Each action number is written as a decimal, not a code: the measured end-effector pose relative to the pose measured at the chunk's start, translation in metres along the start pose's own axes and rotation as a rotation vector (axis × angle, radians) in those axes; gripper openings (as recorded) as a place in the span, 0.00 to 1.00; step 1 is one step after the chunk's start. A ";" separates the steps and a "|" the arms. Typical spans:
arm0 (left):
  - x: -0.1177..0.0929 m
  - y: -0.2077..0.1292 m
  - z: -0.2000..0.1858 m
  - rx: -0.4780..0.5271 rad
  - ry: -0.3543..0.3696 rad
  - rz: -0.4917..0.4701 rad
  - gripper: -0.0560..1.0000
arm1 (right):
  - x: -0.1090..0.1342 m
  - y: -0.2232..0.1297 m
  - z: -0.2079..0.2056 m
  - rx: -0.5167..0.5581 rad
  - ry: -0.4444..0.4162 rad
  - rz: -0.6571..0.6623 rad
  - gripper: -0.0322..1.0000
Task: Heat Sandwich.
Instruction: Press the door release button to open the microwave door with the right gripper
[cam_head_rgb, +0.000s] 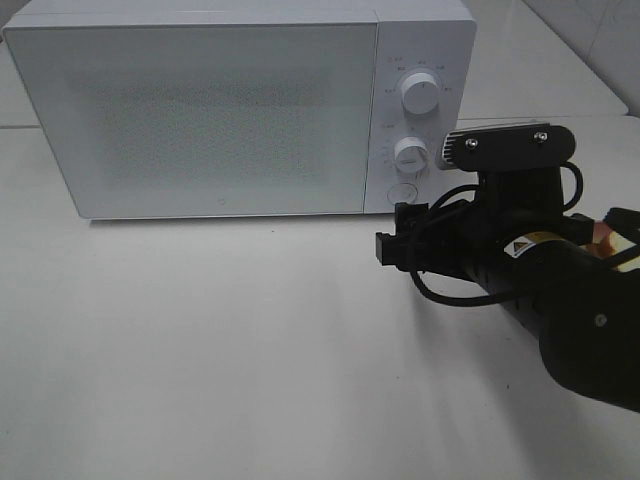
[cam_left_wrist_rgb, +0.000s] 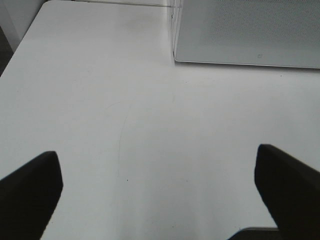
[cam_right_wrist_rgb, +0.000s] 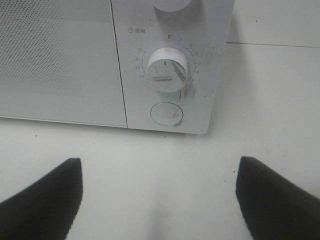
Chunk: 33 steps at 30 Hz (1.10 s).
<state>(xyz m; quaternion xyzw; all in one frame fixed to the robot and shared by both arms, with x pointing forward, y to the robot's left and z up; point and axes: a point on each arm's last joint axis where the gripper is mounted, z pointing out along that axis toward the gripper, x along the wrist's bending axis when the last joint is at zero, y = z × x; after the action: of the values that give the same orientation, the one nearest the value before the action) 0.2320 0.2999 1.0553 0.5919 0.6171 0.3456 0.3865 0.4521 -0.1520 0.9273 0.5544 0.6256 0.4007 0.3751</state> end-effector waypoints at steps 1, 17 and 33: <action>0.000 0.000 0.000 0.000 0.000 0.000 0.97 | 0.000 0.000 0.000 -0.004 -0.002 0.004 0.77; 0.000 0.000 0.000 0.000 0.000 0.000 0.97 | 0.000 0.000 0.000 -0.005 -0.002 0.559 0.74; 0.000 0.000 0.000 0.000 0.000 0.000 0.97 | -0.001 0.000 0.000 -0.006 -0.003 1.380 0.50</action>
<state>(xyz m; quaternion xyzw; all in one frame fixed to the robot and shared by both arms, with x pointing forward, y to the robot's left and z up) 0.2320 0.2999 1.0553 0.5919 0.6171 0.3456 0.3865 0.4523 -0.1525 0.9275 0.8252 0.1278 0.5490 0.0365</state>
